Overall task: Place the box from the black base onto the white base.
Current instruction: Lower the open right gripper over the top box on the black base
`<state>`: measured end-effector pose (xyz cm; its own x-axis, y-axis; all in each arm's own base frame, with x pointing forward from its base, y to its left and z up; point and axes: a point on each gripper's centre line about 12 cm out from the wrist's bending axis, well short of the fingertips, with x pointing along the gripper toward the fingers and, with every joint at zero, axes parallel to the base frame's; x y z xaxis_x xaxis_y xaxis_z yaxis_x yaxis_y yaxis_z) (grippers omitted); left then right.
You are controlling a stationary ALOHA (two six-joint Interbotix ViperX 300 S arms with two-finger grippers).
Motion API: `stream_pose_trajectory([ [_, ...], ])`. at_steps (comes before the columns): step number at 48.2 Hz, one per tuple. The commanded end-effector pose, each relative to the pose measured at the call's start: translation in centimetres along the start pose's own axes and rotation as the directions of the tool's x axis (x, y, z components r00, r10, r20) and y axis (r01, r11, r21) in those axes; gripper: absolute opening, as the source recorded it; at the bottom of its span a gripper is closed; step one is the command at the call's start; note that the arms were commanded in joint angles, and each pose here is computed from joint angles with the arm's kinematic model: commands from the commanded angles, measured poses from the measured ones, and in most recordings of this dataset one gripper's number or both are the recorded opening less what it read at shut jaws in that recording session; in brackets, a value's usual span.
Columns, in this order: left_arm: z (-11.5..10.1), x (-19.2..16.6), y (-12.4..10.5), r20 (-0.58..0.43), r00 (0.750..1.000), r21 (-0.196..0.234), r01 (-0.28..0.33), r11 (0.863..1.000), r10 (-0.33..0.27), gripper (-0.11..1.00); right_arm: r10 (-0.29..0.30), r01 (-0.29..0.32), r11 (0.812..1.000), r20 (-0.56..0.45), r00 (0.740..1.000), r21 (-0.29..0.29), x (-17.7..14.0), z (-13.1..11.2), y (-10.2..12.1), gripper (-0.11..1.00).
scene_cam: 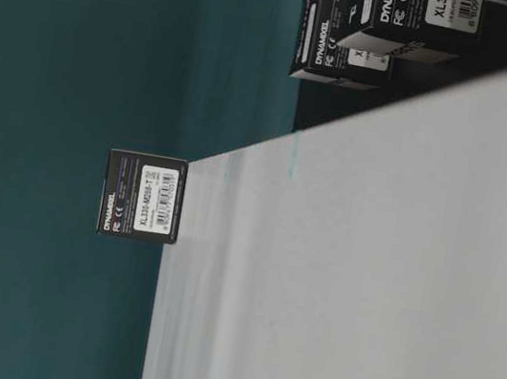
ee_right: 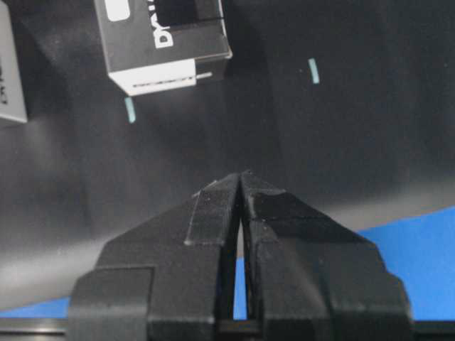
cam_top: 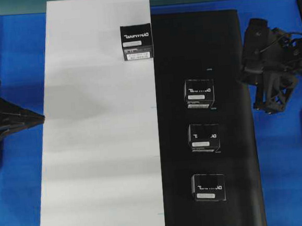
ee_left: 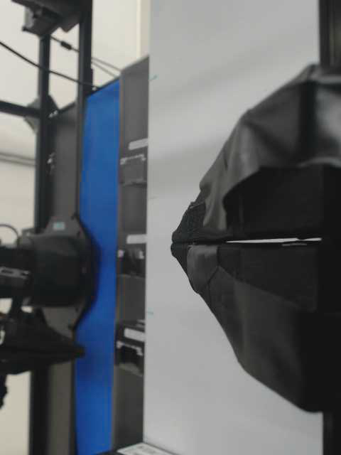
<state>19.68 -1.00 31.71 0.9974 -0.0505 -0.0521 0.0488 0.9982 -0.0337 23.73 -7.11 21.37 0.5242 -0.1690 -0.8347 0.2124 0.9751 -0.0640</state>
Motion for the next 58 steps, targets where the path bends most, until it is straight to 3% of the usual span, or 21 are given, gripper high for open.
stream_pose_trajectory([
  [1,1.0,0.1,0.0,0.025,1.000,0.000,0.001,1.000,-0.001,-0.04,-0.001,0.002,1.000,0.012,1.000,-0.006,0.5,0.7,-0.1,0.08],
  [8,1.1,0.1,0.0,0.026,1.000,-0.003,-0.001,1.000,0.001,-0.04,0.002,-0.002,1.000,-0.003,1.000,-0.010,1.7,1.0,0.0,0.12],
  [13,1.0,0.1,0.0,0.025,1.000,-0.003,-0.001,1.000,0.001,-0.04,0.005,-0.005,1.000,-0.009,1.000,-0.016,2.3,1.2,0.1,0.22],
  [16,1.1,0.1,0.0,0.026,1.000,-0.003,-0.001,1.000,0.001,-0.04,0.008,-0.008,1.000,-0.019,1.000,-0.013,2.6,1.2,0.1,0.35],
  [25,1.2,0.1,0.0,0.028,1.000,-0.006,0.000,1.000,0.001,-0.04,0.015,-0.016,1.000,-0.031,0.999,-0.022,3.4,1.5,0.4,0.86],
  [29,1.2,0.1,0.0,0.029,1.000,-0.006,0.000,1.000,0.000,-0.04,0.016,-0.017,1.000,-0.025,1.000,-0.023,3.7,1.8,0.4,0.98],
  [46,1.6,0.1,0.0,0.038,0.999,-0.015,0.000,1.000,0.000,-0.04,0.034,-0.044,0.996,-0.115,0.993,-0.080,5.1,1.9,1.2,1.00],
  [58,1.5,0.2,0.0,0.034,0.999,-0.015,0.000,1.000,0.000,-0.04,0.036,-0.046,0.995,-0.107,0.994,-0.092,5.5,2.6,1.2,1.00],
])
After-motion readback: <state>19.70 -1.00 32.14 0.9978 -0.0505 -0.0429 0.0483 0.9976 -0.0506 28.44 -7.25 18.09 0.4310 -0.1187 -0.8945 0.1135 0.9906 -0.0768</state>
